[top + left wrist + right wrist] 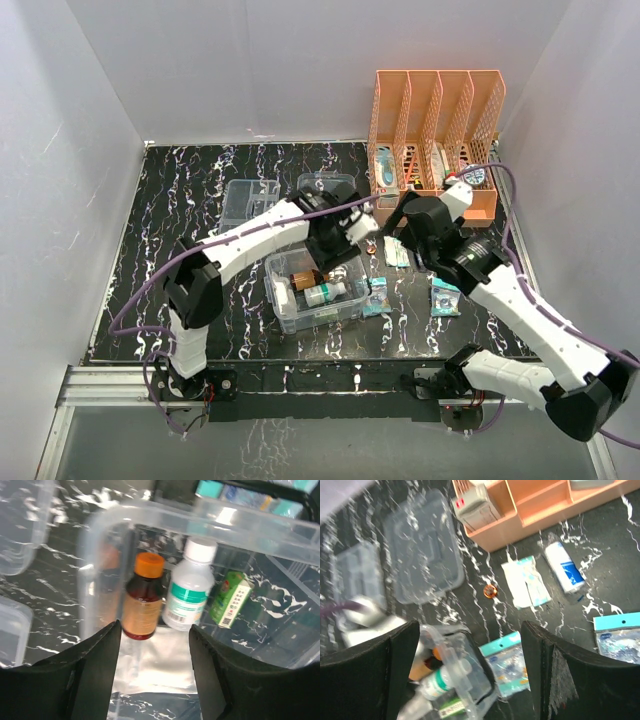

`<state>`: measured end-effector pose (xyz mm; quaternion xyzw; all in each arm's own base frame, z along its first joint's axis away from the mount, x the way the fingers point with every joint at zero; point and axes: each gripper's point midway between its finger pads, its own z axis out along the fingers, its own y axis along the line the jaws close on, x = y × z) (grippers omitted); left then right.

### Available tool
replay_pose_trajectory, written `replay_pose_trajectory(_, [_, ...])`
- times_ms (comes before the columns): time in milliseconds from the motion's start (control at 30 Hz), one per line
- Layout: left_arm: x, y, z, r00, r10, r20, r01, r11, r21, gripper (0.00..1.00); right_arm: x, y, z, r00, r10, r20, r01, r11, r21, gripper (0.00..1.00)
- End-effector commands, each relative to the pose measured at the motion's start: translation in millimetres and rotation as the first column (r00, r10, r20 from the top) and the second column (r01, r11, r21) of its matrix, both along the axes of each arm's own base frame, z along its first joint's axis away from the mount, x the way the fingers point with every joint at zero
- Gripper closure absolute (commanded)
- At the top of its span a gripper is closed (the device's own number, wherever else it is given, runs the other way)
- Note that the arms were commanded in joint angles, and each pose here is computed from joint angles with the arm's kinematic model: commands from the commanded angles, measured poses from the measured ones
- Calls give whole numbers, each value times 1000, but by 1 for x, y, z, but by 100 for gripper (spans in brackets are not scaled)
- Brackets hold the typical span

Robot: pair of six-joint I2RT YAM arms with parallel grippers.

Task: Organize the medicine kit

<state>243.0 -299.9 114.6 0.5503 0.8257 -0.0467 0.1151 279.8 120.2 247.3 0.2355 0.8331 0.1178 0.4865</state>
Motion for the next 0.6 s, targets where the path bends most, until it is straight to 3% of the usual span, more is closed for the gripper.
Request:
replay_pose_trajectory(0, [34, 10, 80, 982, 142, 124, -118, 976, -184, 45, -7, 9, -50, 980, 110, -166, -125, 989, -84, 20])
replay_pose_trajectory(200, [67, 45, 127, 934, 297, 201, -235, 930, -281, 45, -18, 14, -108, 933, 160, -322, -197, 977, -86, 29])
replay_pose_trajectory(567, [88, 107, 161, 839, 503, 209, -402, 830, -386, 44, -42, 11, -143, 889, 205, -410, -255, 964, -71, 38])
